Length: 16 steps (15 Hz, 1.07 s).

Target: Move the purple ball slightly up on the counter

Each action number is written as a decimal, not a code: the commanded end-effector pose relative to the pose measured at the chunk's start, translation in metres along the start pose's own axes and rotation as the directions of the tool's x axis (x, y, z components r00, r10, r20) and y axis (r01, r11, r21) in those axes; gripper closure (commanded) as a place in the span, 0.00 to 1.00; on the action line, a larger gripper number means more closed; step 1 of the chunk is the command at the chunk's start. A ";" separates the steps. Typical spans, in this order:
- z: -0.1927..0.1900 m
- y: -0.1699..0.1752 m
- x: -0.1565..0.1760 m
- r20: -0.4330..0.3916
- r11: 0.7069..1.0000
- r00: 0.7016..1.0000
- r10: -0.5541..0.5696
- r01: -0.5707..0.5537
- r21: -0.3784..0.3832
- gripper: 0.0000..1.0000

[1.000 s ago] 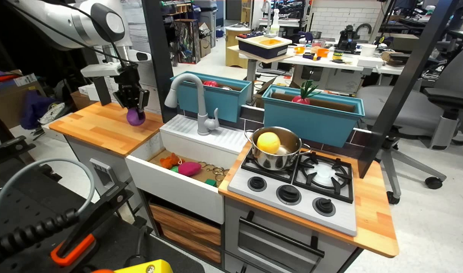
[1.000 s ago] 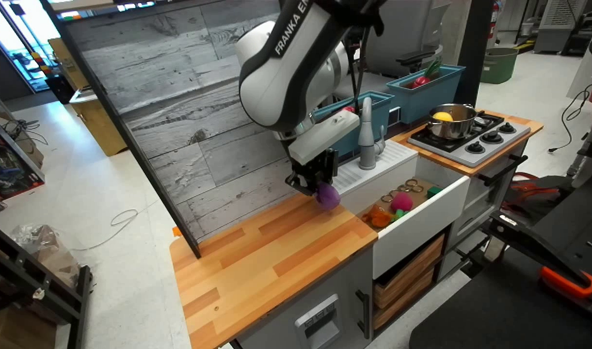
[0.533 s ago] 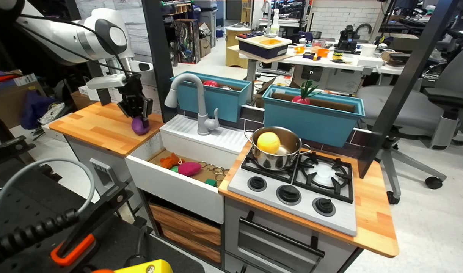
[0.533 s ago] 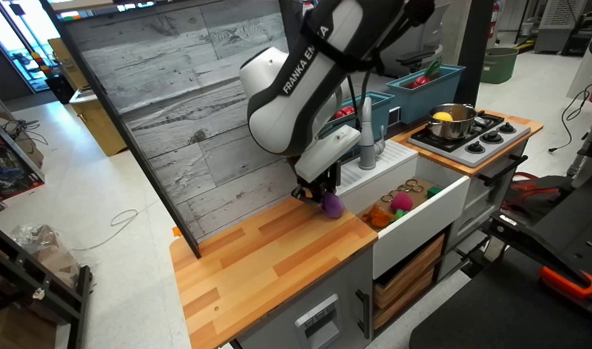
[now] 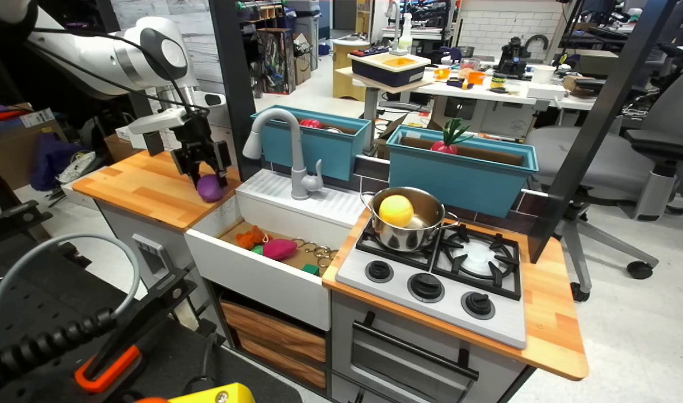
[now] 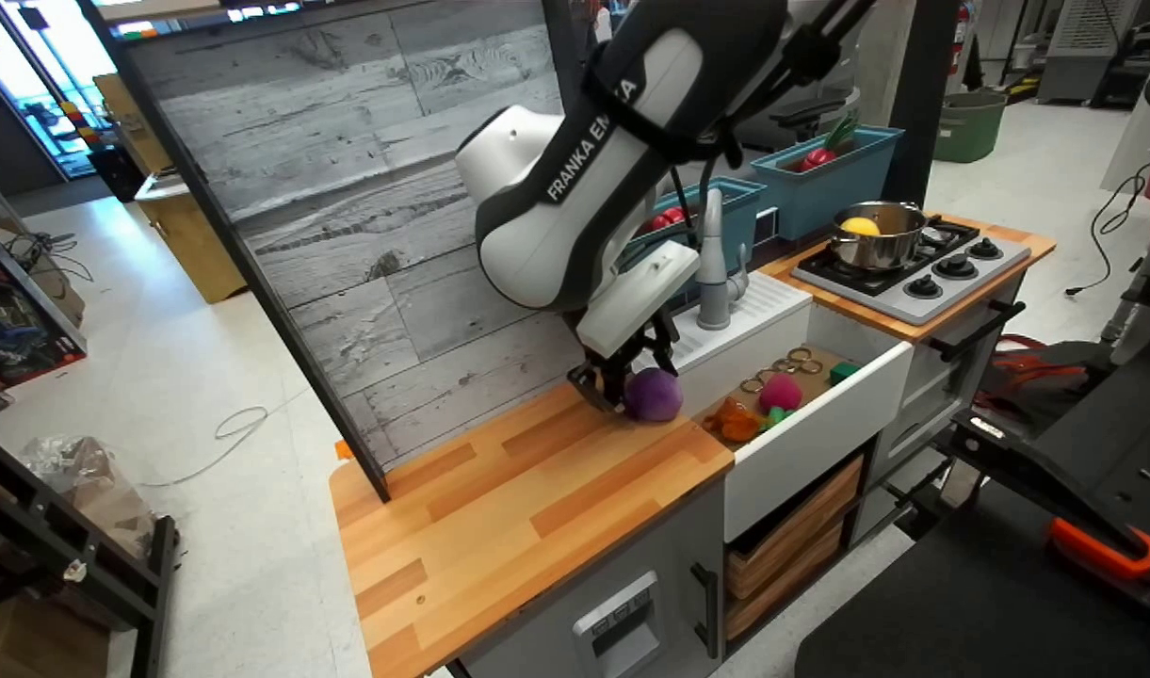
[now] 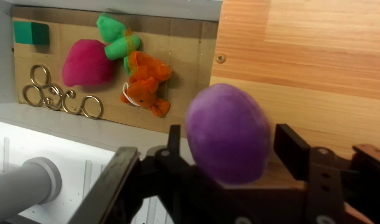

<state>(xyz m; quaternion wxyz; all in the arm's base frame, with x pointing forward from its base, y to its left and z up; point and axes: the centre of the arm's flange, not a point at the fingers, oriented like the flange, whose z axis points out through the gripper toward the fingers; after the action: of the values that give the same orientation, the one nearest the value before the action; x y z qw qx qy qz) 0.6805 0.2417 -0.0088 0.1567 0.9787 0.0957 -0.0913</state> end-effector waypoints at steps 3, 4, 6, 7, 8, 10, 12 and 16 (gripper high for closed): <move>-0.021 0.013 -0.019 0.041 0.999 0.999 -0.026 0.027 -0.019 0.00; -0.028 0.013 -0.026 0.042 0.999 0.999 -0.031 0.032 -0.004 0.00; -0.044 0.015 -0.040 0.043 0.999 0.998 -0.038 0.037 0.023 0.00; -0.053 0.016 -0.047 0.043 0.999 0.998 -0.040 0.039 0.037 0.00; -0.061 0.018 -0.057 0.038 0.998 0.998 -0.041 0.040 0.048 0.00; -0.075 0.021 -0.071 0.038 0.998 0.998 -0.042 0.039 0.055 0.00; -0.087 0.023 -0.088 0.039 0.997 0.998 -0.048 0.045 0.070 0.00; -0.116 0.027 -0.127 -0.010 0.992 0.999 -0.032 0.033 0.124 0.00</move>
<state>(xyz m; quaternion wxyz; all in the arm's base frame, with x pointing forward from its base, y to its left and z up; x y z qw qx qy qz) 0.6373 0.2524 0.0936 0.1234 0.9794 0.1120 -0.1138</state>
